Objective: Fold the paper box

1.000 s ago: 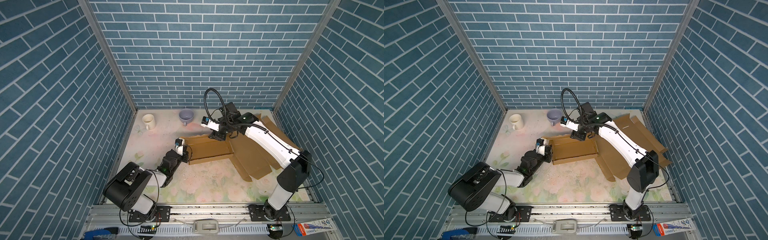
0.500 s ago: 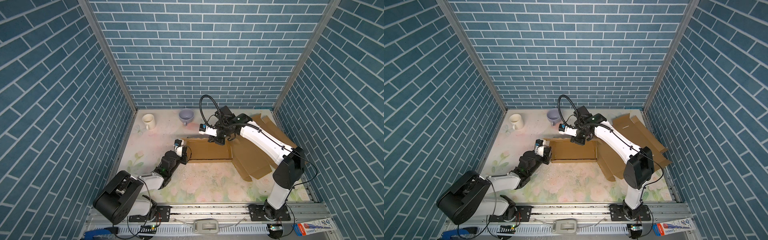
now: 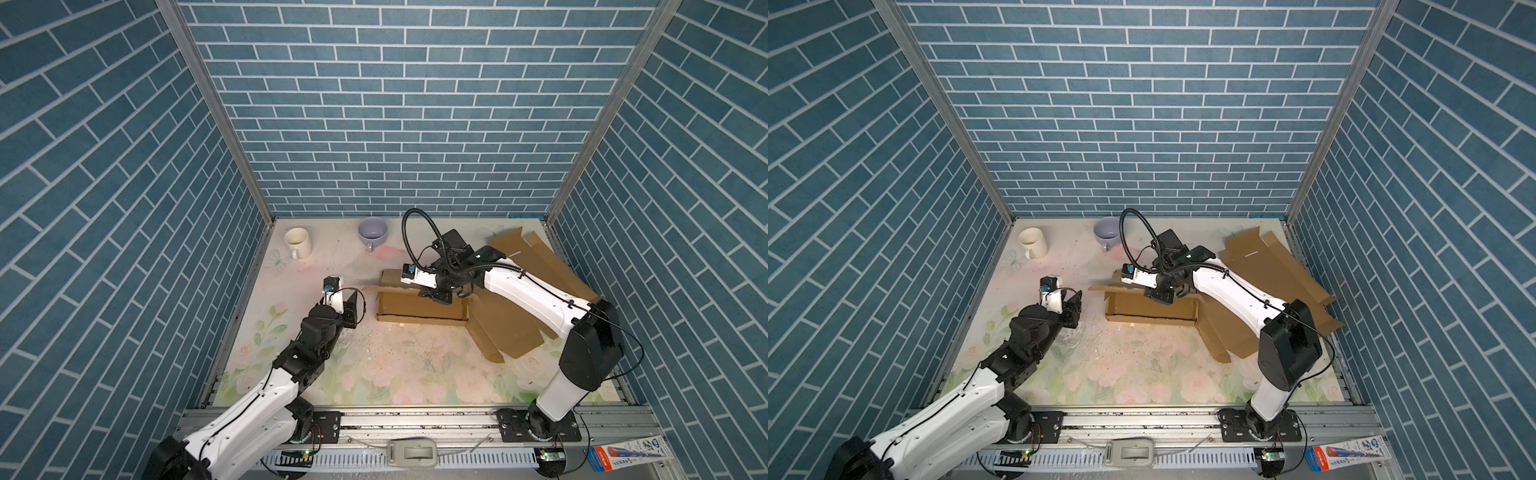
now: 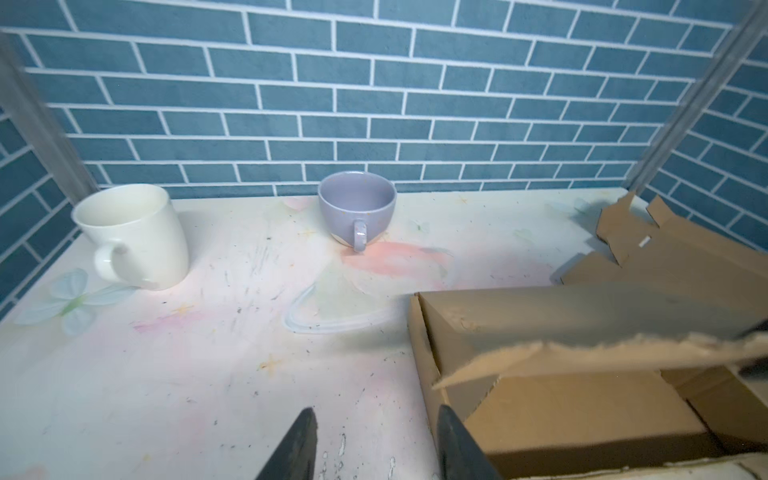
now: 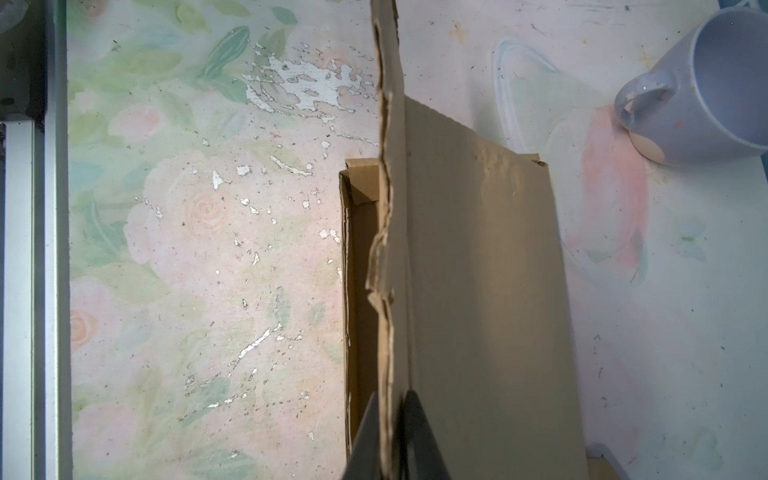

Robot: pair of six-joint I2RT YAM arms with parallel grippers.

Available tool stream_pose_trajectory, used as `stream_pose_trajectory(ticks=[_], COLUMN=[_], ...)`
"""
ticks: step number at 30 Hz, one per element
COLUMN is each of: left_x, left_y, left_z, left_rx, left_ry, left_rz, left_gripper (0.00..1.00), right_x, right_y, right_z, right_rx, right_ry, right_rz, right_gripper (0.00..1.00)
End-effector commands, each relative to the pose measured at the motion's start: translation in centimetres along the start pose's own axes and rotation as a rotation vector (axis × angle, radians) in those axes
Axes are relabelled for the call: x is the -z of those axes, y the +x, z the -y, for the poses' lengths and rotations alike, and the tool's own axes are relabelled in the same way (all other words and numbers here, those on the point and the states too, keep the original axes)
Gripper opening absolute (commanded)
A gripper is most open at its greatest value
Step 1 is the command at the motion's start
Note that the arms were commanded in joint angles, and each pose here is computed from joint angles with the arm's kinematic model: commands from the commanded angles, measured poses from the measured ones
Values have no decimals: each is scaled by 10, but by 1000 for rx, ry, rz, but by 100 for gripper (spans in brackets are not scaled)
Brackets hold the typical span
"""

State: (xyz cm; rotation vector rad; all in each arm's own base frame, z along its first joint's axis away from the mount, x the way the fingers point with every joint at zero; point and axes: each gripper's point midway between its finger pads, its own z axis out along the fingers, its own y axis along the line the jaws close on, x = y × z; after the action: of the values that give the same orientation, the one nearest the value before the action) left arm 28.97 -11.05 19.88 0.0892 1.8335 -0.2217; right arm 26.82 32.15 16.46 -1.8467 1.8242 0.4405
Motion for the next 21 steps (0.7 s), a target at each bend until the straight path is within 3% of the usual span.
stream_pose_trajectory(ticks=[1,5,10,14,21], left_x=[10,3,-17,-35,-69], left_y=[4,-16,-26,-25,29], left_z=[-18,-2,47,90,121], left_rx=[-35,-35,-9,59,176], left_ry=[-94,-19,215,420,548], left_rz=[-96,-128,-178,-212,-391], left_gripper=[53,56,55,53,44], right_x=[-10,-28,-45,-55,-73], right_y=[2,11,18,21,31], right_z=[-11,-19,-29,-42,-55], right_rx=[13,-1,-105,-191,-294], right_ry=[12,36,15,-53,-125], right_rz=[16,4,21,48,46], right_gripper=[13,21,44,55,61])
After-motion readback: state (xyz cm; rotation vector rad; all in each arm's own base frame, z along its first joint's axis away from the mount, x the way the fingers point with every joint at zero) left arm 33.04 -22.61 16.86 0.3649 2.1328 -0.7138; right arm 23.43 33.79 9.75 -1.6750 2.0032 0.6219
